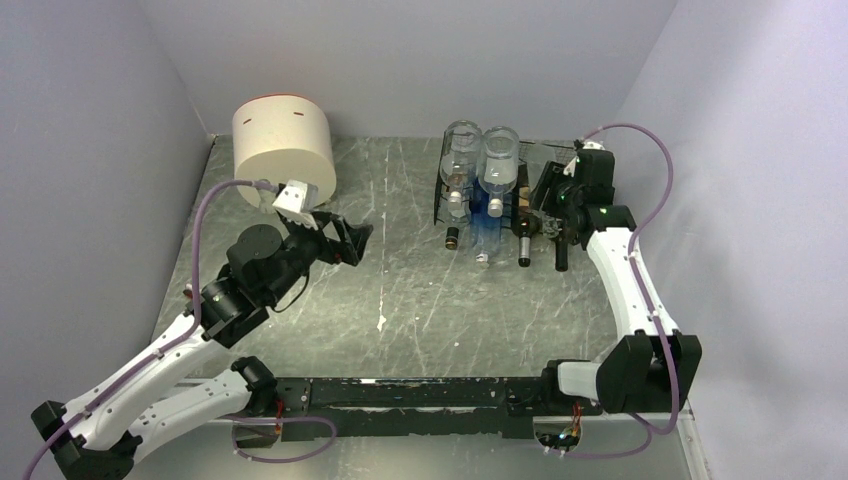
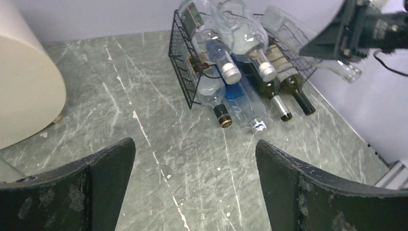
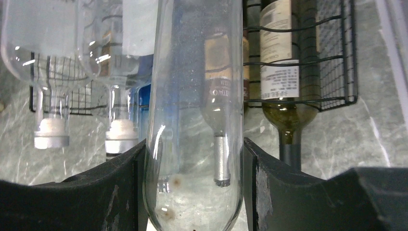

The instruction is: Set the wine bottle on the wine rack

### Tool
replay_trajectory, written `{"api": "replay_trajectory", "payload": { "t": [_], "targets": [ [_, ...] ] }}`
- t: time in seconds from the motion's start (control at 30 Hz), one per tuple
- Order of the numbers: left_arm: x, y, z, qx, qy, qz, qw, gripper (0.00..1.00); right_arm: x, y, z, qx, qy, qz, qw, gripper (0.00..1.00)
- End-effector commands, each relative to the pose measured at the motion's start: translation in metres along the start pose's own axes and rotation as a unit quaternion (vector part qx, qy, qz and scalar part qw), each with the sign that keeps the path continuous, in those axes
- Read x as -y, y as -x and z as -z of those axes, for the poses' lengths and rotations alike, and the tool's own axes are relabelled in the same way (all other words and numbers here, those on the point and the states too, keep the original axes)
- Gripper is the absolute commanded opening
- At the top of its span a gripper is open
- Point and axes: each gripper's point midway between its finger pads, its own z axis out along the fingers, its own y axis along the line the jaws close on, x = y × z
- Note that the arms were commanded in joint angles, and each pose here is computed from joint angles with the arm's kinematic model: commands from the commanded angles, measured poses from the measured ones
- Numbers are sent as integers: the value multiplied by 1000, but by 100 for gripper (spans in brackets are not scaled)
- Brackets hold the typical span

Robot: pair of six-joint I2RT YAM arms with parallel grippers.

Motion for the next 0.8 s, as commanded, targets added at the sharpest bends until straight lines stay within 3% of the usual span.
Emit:
{"api": "replay_trajectory", "payload": {
  "t": [0.0, 0.17, 0.5, 0.77],
  "targets": [
    [21, -3, 2, -2, -72, -47, 996, 99, -16, 24, -9, 43, 53, 16, 998, 0],
    [23, -14, -2, -35, -76, -59, 995, 99, -12, 23, -21, 41, 43, 10, 998, 0],
    [27, -20, -4, -42, -90, -60, 993, 99, 4, 26, -43, 66, 13, 43, 997, 0],
    [26, -26, -7, -53, -86, -57, 993, 99, 0, 24, -62, 67, 34, 55, 996, 0]
  ]
}}
